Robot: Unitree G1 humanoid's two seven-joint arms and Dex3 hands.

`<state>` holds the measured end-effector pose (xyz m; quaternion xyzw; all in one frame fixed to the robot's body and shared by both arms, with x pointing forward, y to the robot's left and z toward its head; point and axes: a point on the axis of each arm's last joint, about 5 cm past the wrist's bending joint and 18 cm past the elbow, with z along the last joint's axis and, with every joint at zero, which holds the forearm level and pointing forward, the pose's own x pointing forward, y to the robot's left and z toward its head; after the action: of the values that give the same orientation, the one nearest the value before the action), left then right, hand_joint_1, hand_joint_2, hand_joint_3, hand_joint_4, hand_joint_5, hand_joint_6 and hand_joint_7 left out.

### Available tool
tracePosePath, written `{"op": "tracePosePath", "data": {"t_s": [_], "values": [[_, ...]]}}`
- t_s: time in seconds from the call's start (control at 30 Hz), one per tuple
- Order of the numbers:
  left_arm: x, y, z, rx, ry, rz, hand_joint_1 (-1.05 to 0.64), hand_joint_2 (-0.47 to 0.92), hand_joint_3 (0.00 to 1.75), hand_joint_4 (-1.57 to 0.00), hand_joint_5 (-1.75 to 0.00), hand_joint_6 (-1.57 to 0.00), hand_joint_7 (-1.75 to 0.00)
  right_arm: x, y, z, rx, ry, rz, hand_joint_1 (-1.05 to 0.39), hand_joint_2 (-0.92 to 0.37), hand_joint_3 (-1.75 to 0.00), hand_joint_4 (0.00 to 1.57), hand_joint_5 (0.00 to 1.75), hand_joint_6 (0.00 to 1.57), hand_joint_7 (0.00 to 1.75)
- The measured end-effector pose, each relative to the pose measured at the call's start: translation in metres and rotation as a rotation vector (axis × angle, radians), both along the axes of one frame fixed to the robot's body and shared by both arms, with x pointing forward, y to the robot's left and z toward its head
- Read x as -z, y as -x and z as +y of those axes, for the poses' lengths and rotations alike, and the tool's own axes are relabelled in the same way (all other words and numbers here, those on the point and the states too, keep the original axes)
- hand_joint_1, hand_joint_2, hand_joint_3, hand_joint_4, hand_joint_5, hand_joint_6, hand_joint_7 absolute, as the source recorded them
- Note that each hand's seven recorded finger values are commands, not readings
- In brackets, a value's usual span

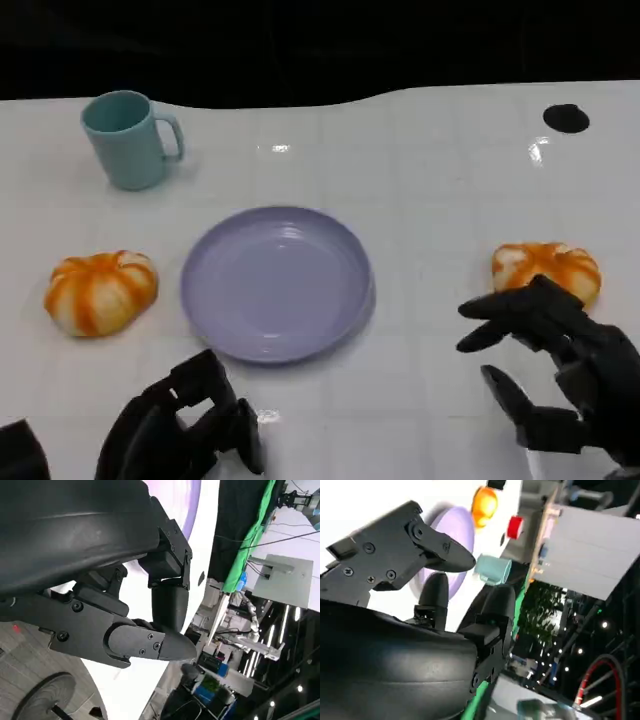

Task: Grasp the bread from the table and place it into the plate.

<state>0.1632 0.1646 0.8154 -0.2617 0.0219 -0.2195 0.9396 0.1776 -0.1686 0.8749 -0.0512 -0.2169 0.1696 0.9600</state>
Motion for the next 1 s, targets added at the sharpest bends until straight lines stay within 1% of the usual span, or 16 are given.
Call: {"op": "tracePosePath", "data": {"t_s": [0.07,0.13,0.23,0.3,0.43,0.53,0.73,0.83,0.9,1.0], "values": [[0.000,0.000,0.000,0.000,0.000,0.000,-0.63,0.92,0.22,-0.79,-1.75,-0.67,-1.59,-0.0012,0.000,-0.001,0.014,0.045,-0.038,-0.39,-0.85,-0.36,0.21,0.64,0.38,0.25],[0.000,0.000,0.000,0.000,0.000,0.000,-0.63,0.92,0.22,-0.79,-1.75,-0.67,-1.59,-0.0026,-0.001,-0.003,0.039,0.107,-0.068,-0.38,-0.87,-0.28,0.18,0.58,0.40,0.18],[0.000,0.000,0.000,-0.002,0.000,0.001,-0.63,0.92,0.22,-0.79,-1.75,-0.67,-1.59,-0.0051,-0.001,-0.007,0.091,0.209,-0.103,-0.34,-0.88,-0.22,0.12,0.54,0.40,0.13],[0.000,0.000,0.000,-0.002,0.000,0.001,-0.63,0.92,0.22,-0.79,-1.75,-0.67,-1.59,-0.0066,-0.001,-0.008,0.112,0.262,-0.122,-0.32,-0.88,-0.20,0.09,0.53,0.38,0.11],[0.000,0.000,0.000,-0.002,0.000,0.001,-0.63,0.92,0.24,-0.79,-1.75,-0.67,-1.59,-0.0113,-0.004,-0.012,0.164,0.395,-0.172,-0.34,-0.88,-0.16,0.05,0.52,0.35,0.08],[0.000,0.000,0.001,-0.003,0.000,0.001,-0.63,0.92,0.24,-0.79,-1.75,-0.67,-1.59,-0.0172,-0.006,-0.016,0.235,0.500,-0.203,-0.35,-0.89,-0.08,0.03,0.49,0.35,0.05],[0.000,-0.001,0.001,-0.003,0.000,0.000,-0.64,0.92,0.23,-0.79,-1.75,-0.67,-1.60,-0.0282,-0.009,-0.020,0.341,0.714,-0.231,-0.35,-0.87,-0.03,0.00,0.40,0.31,0.01],[0.000,-0.001,0.000,-0.004,-0.002,-0.001,-0.64,0.92,0.23,-0.79,-1.75,-0.67,-1.61,-0.0324,-0.010,-0.019,0.372,0.812,-0.240,-0.37,-0.85,-0.01,0.00,0.37,0.29,0.00],[0.000,-0.002,0.000,-0.002,-0.001,-0.001,-0.64,0.92,0.23,-0.79,-1.75,-0.67,-1.61,-0.0354,-0.010,-0.018,0.389,0.911,-0.244,-0.38,-0.84,-0.01,0.00,0.36,0.28,0.00],[0.000,-0.003,0.000,-0.001,0.000,-0.002,-0.64,0.92,0.23,-0.79,-1.75,-0.67,-1.61,-0.0383,-0.010,-0.015,0.414,1.027,-0.235,-0.39,-0.82,0.00,0.00,0.36,0.29,0.01]]}}
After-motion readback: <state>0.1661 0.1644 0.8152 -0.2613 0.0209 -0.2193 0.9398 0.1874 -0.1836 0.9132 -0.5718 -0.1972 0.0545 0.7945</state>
